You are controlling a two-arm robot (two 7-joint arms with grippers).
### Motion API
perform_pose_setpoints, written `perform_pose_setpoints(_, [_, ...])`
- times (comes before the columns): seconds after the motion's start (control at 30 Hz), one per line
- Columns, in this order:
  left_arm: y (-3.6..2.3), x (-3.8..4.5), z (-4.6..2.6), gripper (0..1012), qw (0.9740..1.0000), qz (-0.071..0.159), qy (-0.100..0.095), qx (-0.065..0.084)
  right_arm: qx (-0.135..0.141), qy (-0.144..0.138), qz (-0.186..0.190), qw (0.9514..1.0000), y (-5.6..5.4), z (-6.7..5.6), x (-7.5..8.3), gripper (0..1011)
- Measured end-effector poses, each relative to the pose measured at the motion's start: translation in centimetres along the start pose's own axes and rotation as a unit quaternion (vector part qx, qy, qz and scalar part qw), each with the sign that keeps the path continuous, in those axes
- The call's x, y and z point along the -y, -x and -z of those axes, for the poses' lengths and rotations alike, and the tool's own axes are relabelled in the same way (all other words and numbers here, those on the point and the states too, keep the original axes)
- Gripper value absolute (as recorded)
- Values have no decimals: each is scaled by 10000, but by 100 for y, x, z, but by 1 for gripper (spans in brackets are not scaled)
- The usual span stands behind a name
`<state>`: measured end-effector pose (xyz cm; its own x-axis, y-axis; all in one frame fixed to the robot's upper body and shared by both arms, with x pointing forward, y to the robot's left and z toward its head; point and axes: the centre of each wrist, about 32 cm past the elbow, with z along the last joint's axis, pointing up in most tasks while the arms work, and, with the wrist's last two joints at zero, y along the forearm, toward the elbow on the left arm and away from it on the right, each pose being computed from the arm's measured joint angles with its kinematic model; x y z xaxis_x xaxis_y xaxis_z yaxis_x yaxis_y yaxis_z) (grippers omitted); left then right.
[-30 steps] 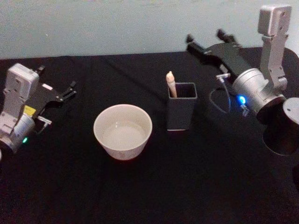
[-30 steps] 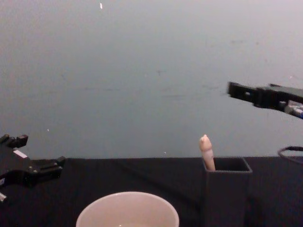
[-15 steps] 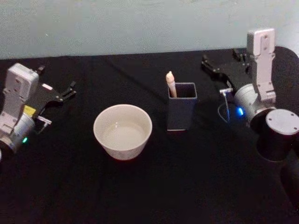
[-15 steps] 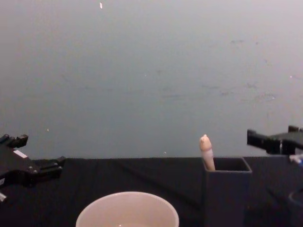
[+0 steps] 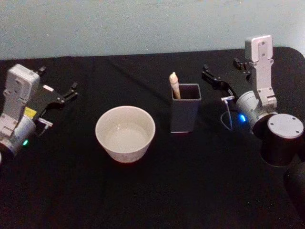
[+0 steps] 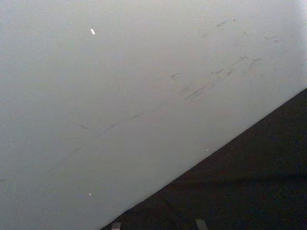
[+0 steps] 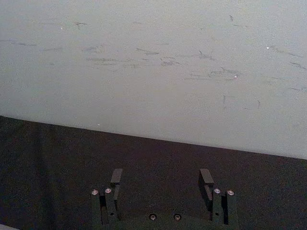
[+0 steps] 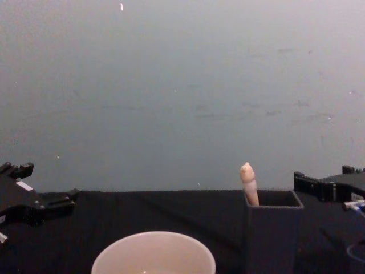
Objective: Pick up the stirring spoon with one hand, stir inside the cup, then place it back in its original position.
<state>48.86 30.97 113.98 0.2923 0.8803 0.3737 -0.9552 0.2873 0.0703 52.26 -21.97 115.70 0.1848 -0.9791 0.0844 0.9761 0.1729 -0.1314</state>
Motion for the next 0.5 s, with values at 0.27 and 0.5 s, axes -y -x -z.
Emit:
perform_pose_setpoints(0.27, [0, 0, 0, 1001, 10000, 0, 0, 0, -1, -17, -1, 10000, 1, -6, 3, 1000])
perform_pose_setpoints(0.5, [0, 0, 0, 1001, 10000, 0, 0, 0, -4, -25, -1, 10000, 0, -8, 5, 1000])
